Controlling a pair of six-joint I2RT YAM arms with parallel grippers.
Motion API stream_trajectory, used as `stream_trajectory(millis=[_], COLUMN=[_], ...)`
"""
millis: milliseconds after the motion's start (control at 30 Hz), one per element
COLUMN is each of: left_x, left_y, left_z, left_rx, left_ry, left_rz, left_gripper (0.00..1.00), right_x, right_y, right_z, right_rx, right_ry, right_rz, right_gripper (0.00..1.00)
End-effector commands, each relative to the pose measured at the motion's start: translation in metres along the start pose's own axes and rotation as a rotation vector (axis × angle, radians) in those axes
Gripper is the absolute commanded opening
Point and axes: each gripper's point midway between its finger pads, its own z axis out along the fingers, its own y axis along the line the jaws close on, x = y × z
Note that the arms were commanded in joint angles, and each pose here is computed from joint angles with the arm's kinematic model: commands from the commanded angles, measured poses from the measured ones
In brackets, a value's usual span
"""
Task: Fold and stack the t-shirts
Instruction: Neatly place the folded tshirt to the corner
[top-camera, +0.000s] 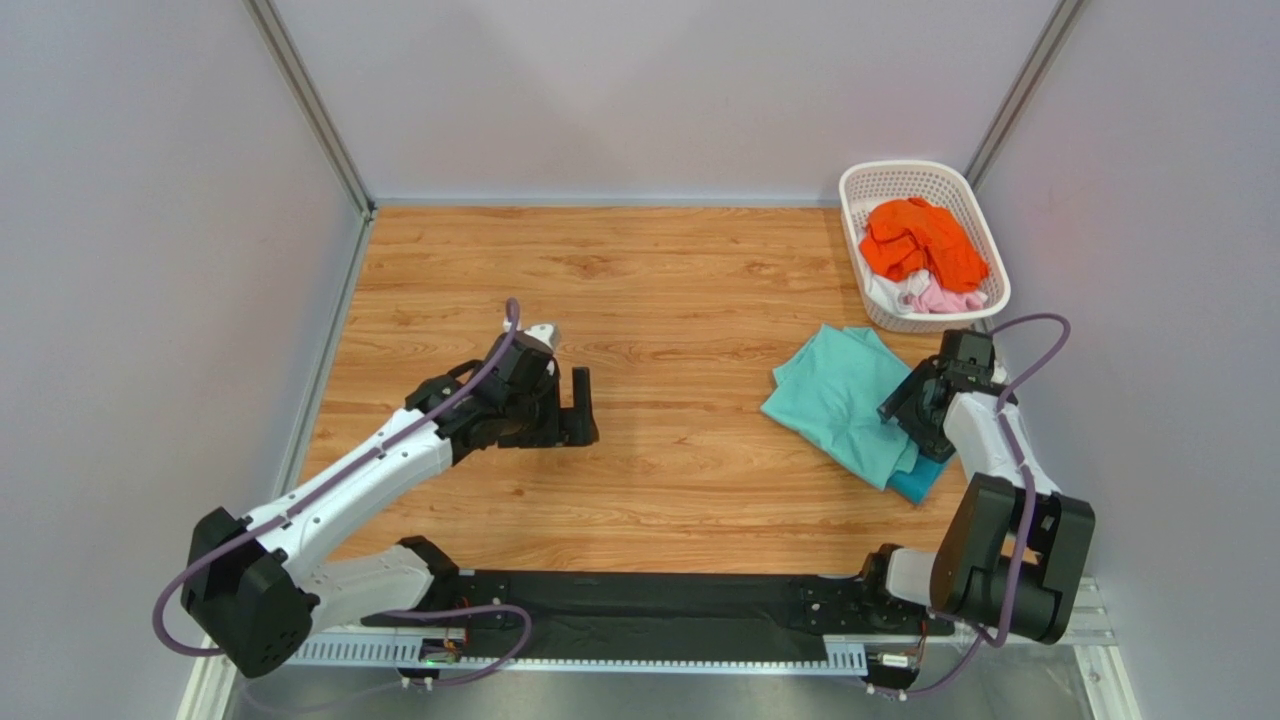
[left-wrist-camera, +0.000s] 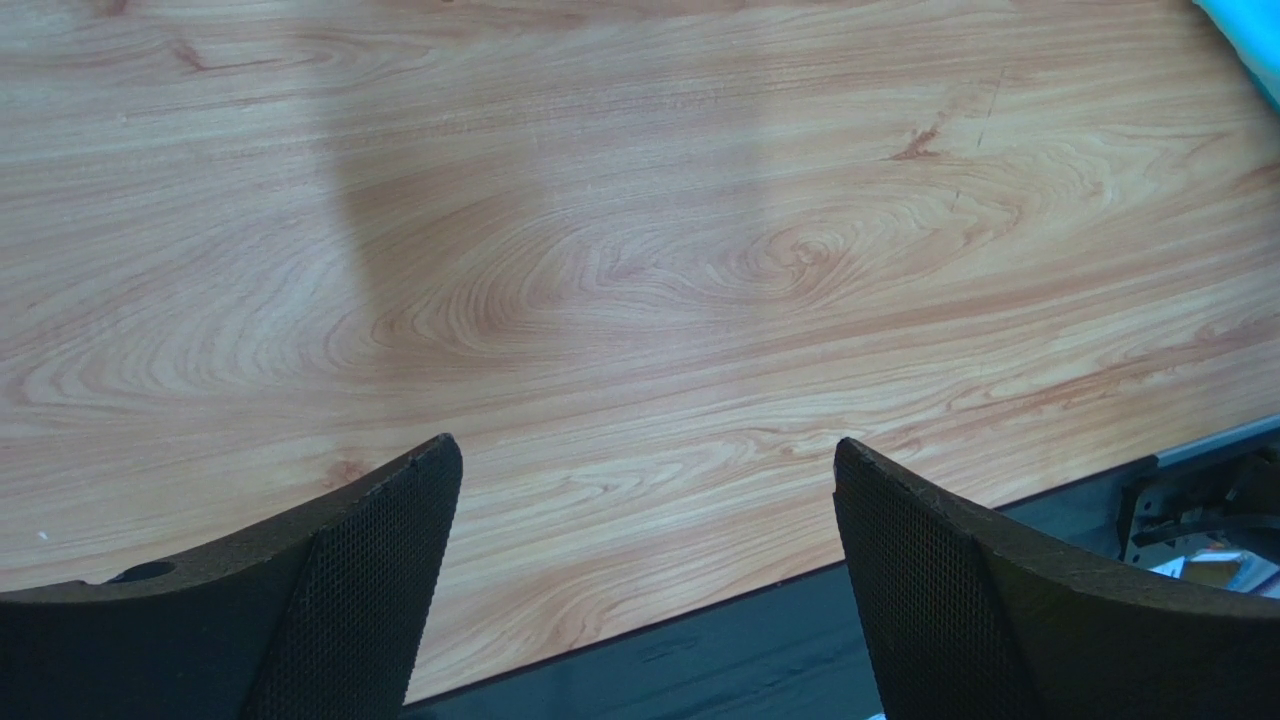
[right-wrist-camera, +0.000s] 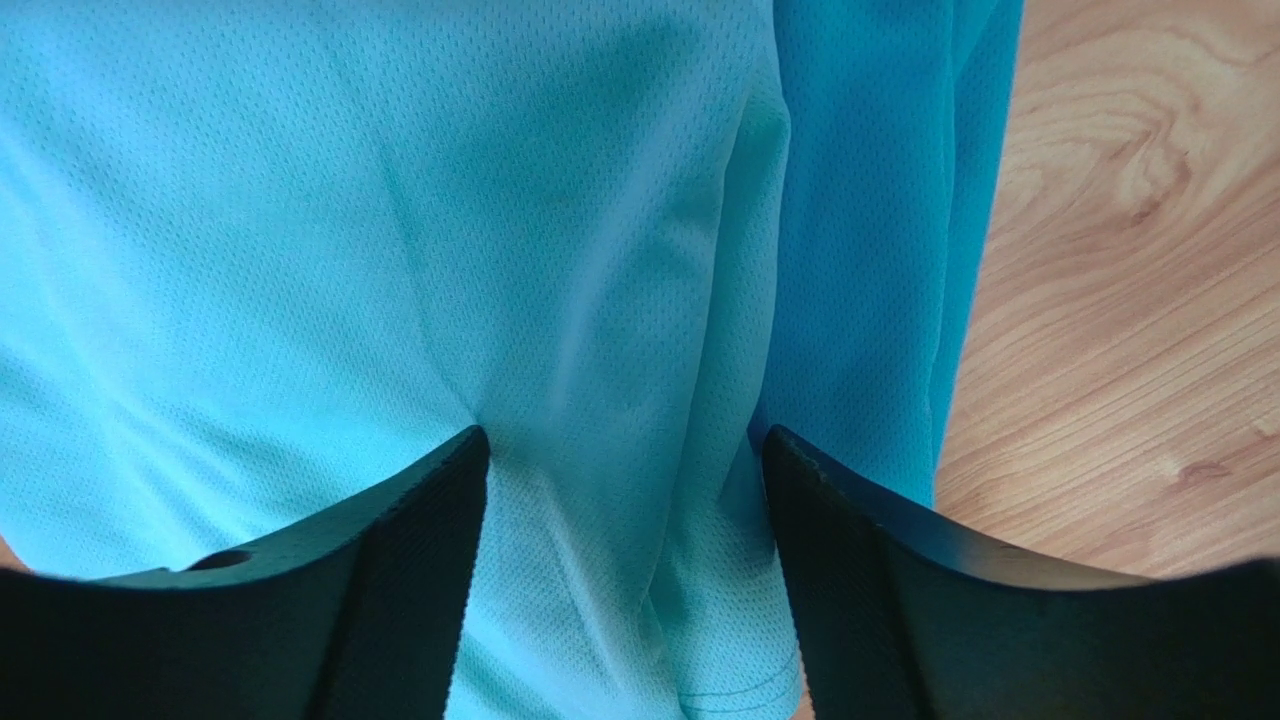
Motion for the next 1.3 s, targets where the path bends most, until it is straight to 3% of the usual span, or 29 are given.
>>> stream_trajectory(millis=[0,33,167,233,267,467,867,1267], left_x=[-0.015,-0.016,-0.018,-0.022,-0.021,-0.025,-0.033,-0.034], left_y=[-0.001,0.0,0.003,0.005,0.006,0.009,0.015,0.017], left_z=[-0.013,-0.014,-0.02,-0.023,-0.024,-0.033,-0.048,-0.053], left_rx=[-0.008,-0.011,-0.027,-0.034,-0.04,-0.042,-0.054,-0.04], left_ry=[-0.059,-0.066,-0.083,-0.103,-0.105,-0.141,-0.22,-0.262], left_rz=[-0.005,0.0,0.008,0.01,0.011,0.016,0.025,0.025], left_gripper=[1.0,1.0,1.0,1.0,1.0,1.0,1.0,1.0], right_x=[-0.005,-0.006,-0.008,-0.012,-0.013,-0.025,-0.052,-0.074], right_y=[0.0,0.0,0.0,0.005,0.011,0.044,0.082,0.095], right_z=[0.005,0.006,0.004,0.0,-0.005,-0.035,-0.112,-0.159], right_rx=[-0.003,-0.001,-0.006,-0.034,-0.071,-0.258,-0.467,-0.522], right_ry=[-0.02,-0.022,-0.035,-0.043,-0.049,-0.091,-0.228,-0.331], right_rz=[0.005,0.005,-0.006,-0.016,-0.025,-0.036,-0.05,-0.029], right_gripper=[0.67,0.64,0.19,0.1,0.0,0.0,0.0,0.0])
